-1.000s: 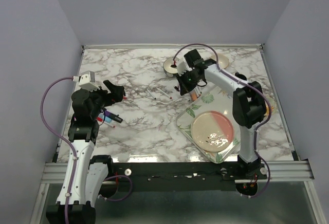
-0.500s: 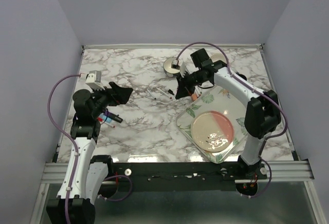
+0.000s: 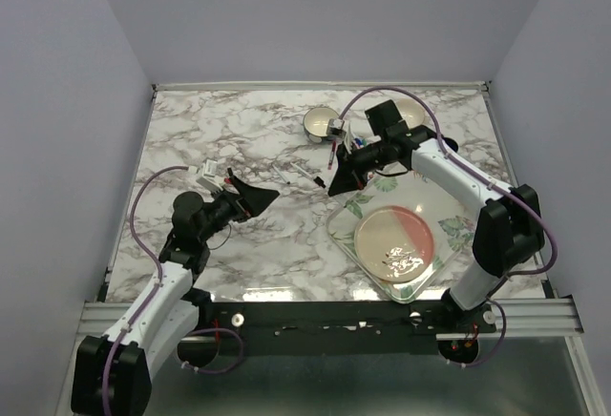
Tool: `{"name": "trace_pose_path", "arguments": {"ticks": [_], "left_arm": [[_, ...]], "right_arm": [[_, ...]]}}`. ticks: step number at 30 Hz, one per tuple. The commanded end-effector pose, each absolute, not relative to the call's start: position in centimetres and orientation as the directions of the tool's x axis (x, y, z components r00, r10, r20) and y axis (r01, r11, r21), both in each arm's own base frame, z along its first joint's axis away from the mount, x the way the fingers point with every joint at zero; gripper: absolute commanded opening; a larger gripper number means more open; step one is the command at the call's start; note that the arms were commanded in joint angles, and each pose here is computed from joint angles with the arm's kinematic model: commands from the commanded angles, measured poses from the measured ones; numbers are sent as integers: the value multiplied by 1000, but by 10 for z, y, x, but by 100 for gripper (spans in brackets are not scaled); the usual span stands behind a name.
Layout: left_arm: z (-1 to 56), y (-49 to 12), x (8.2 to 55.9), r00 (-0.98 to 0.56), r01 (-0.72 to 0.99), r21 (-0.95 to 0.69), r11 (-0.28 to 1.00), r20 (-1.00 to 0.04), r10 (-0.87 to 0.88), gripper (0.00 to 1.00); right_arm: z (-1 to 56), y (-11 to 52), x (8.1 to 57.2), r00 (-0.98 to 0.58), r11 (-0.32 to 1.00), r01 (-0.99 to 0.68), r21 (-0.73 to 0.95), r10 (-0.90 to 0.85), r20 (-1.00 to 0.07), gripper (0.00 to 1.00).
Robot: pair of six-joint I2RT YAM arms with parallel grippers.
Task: Open the pen caps
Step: Grab a pen on the table with the right arm, then hold the pen cap with the left arm and grip the barrel with the right arm
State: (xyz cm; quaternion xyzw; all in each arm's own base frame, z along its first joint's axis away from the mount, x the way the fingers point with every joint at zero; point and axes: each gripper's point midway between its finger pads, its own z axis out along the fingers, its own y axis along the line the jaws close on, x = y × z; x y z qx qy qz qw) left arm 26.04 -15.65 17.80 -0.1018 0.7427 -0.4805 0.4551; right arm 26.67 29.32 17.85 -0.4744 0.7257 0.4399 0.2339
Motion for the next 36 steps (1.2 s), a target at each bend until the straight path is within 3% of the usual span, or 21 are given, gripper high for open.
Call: {"name": "trace_pose_path", "arguments": {"ticks": [1,8,36], "left_arm": [[214,-171,261,-469,336,-817,469,-577,-669,98],[202,-186,255,-472,284,-848,447,-529,-705,98],[207,-221,260,-467,247,-856,455,-516,-718,98]], "right_arm": [[184,302,259,-441,95,-888,450,-452,-775,1],[183,305,254,-450,80,-881,467,-451,-771,1],[169,313,247,-463,67,-866,496,-485,-742,0]]}}
